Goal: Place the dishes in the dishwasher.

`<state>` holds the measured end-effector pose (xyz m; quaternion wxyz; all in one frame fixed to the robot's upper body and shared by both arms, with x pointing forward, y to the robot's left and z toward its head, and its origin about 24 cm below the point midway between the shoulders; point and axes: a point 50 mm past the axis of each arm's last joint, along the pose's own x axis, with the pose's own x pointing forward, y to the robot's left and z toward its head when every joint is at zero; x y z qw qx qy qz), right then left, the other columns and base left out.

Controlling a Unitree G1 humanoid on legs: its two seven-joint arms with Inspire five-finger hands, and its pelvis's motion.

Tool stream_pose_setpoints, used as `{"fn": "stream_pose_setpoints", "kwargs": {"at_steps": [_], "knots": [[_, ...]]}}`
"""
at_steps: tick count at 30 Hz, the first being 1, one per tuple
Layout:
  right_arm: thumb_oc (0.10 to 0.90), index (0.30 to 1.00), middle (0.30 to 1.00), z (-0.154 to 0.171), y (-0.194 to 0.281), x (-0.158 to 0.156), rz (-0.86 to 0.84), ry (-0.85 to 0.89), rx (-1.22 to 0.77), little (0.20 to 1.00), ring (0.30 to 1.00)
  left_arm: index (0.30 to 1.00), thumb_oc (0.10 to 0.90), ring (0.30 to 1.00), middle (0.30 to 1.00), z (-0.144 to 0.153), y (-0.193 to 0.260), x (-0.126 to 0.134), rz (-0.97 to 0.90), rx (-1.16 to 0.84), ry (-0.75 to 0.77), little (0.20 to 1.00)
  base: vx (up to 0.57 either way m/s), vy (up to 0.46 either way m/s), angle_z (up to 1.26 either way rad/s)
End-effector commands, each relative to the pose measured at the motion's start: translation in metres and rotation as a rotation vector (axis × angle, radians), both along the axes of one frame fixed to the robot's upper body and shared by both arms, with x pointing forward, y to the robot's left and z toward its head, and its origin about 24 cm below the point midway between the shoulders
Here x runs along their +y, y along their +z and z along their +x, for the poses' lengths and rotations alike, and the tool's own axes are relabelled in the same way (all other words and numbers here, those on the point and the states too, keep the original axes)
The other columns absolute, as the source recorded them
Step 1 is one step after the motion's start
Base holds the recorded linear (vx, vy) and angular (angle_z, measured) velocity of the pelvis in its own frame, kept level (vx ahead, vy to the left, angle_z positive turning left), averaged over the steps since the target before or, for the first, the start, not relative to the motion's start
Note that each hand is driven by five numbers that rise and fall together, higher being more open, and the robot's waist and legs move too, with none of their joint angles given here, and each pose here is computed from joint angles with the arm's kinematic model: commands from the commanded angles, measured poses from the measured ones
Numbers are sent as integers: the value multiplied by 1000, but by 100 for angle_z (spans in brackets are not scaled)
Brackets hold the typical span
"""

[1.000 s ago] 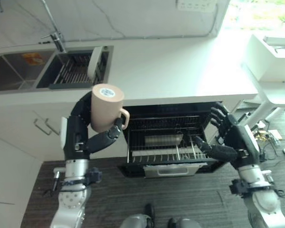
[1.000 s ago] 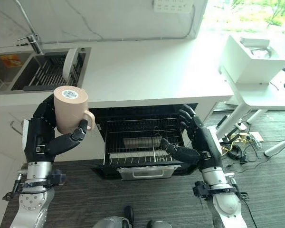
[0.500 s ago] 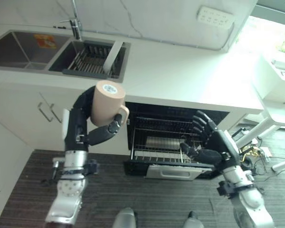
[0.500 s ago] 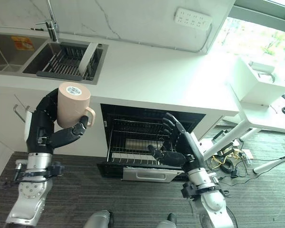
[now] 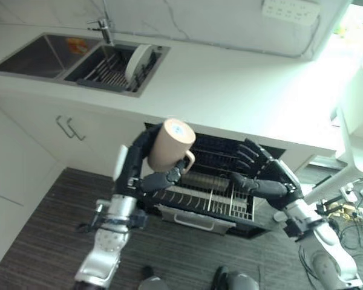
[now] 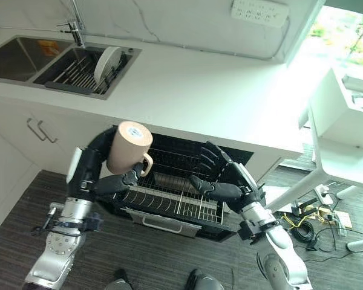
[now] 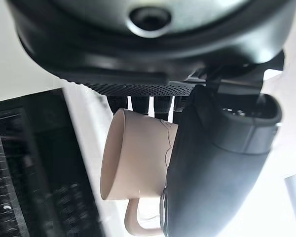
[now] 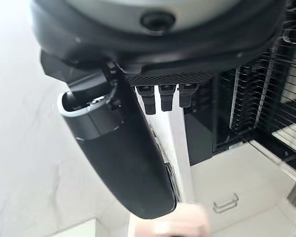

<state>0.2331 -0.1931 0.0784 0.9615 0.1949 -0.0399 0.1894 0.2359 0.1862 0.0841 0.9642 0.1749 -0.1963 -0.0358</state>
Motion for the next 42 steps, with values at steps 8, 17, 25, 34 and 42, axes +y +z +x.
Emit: {"fn": "stream_pose_setpoints", "kwargs": {"at_steps": [8, 17, 25, 34, 42], "knots": [[800, 900, 900, 15, 27, 28, 295, 122, -127, 900, 900, 300, 400, 300, 300, 6, 58, -17, 186, -490, 0, 300, 43, 61, -6], [800, 900, 900, 19, 21, 39, 256, 117, -76, 900, 900, 300, 400, 300, 300, 13, 52, -26, 249, -522, 0, 300, 27, 46, -4], [800, 900, 900, 23, 26, 46, 204, 126, -84, 900, 900, 300, 400, 300, 300, 13, 48, -42, 259, -506, -75, 300, 9, 7, -2], [800, 900, 900, 25, 29, 61, 260, 187, -71, 900, 900, 300, 400, 300, 300, 9, 42, -59, 290, -491, -185, 300, 0, 0, 0], [800, 900, 900, 25, 32, 74, 285, 275, -61, 900, 900, 300, 400, 300, 300, 6, 34, -72, 309, -468, -274, 300, 0, 0, 0]]}}
